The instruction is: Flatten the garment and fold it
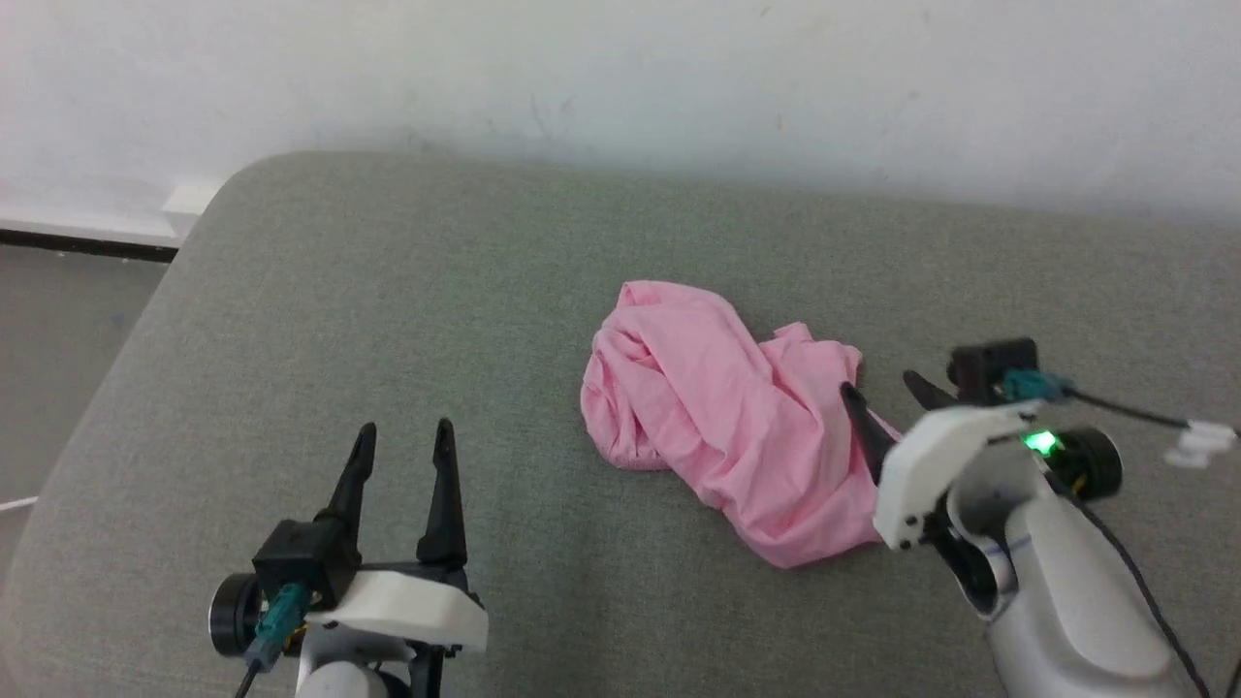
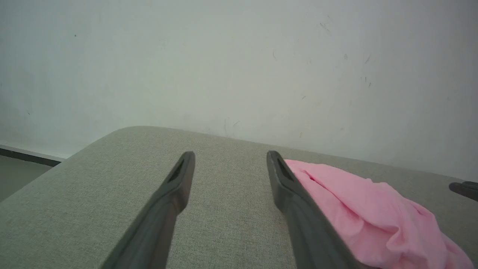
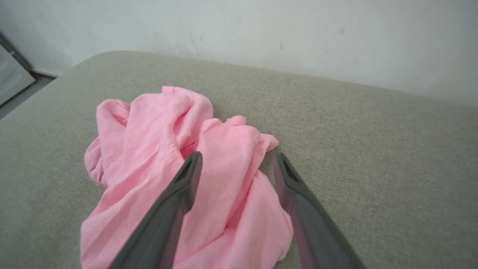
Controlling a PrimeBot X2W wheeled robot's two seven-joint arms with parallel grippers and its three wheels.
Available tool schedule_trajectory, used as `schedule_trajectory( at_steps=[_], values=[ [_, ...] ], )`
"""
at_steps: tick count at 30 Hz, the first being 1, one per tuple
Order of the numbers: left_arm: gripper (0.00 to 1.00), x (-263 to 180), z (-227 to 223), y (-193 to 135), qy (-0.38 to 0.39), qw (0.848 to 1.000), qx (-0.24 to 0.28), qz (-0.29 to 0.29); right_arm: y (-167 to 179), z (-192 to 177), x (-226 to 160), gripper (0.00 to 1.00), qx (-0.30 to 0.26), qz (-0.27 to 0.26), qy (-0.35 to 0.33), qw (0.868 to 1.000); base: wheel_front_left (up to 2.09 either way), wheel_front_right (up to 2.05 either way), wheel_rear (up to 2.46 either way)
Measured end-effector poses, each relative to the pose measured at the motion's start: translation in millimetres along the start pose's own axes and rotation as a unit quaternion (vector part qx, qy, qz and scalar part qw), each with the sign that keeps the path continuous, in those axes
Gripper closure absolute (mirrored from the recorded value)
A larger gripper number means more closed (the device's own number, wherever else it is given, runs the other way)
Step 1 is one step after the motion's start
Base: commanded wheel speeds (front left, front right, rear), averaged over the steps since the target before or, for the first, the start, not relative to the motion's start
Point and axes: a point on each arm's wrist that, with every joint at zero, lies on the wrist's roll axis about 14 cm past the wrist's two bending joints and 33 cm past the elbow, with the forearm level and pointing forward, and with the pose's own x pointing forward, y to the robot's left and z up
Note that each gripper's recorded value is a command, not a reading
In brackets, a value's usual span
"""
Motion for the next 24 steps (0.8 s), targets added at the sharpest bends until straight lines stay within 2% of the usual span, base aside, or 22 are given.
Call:
schedule_trajectory(
  at_steps=[4,8,10,13,14,15,16,20,24],
  values=[
    [0.00,9,2,-1,-0.006,1.000,0.005,0.002,30,-9,28,0.00,-0.082,0.041,0.101,0.991,0.00,0.00,0.00],
    [0.00,11,-2,2,0.000,1.000,0.007,0.011,38,-33,44,0.00,-0.155,0.048,0.196,0.967,0.00,0.00,0.00],
    [0.00,10,-4,6,0.005,1.000,0.008,0.018,35,-49,47,0.00,-0.181,0.045,0.235,0.954,0.00,0.00,0.00],
    [0.00,8,-10,11,0.014,0.999,0.011,0.027,33,-67,49,0.00,-0.190,0.046,0.271,0.943,0.00,0.00,0.00],
    [0.00,8,-11,13,0.017,0.999,0.012,0.030,32,-74,49,0.07,-0.188,0.046,0.284,0.939,0.00,0.00,0.00],
    [0.00,7,-13,15,0.020,0.999,0.012,0.032,32,-79,49,0.84,-0.184,0.048,0.291,0.938,0.00,0.00,0.00],
    [0.00,7,-14,16,0.022,0.999,0.012,0.034,34,-79,51,1.00,-0.176,0.050,0.288,0.940,0.00,0.00,0.00],
    [0.00,9,-18,11,0.026,0.999,0.008,0.026,36,-62,58,1.00,-0.124,0.056,0.237,0.962,0.00,0.00,0.00],
    [0.00,13,-17,2,0.023,1.000,0.001,0.012,25,-14,62,1.00,-0.052,0.043,0.138,0.988,0.00,0.00,0.00]
  ],
)
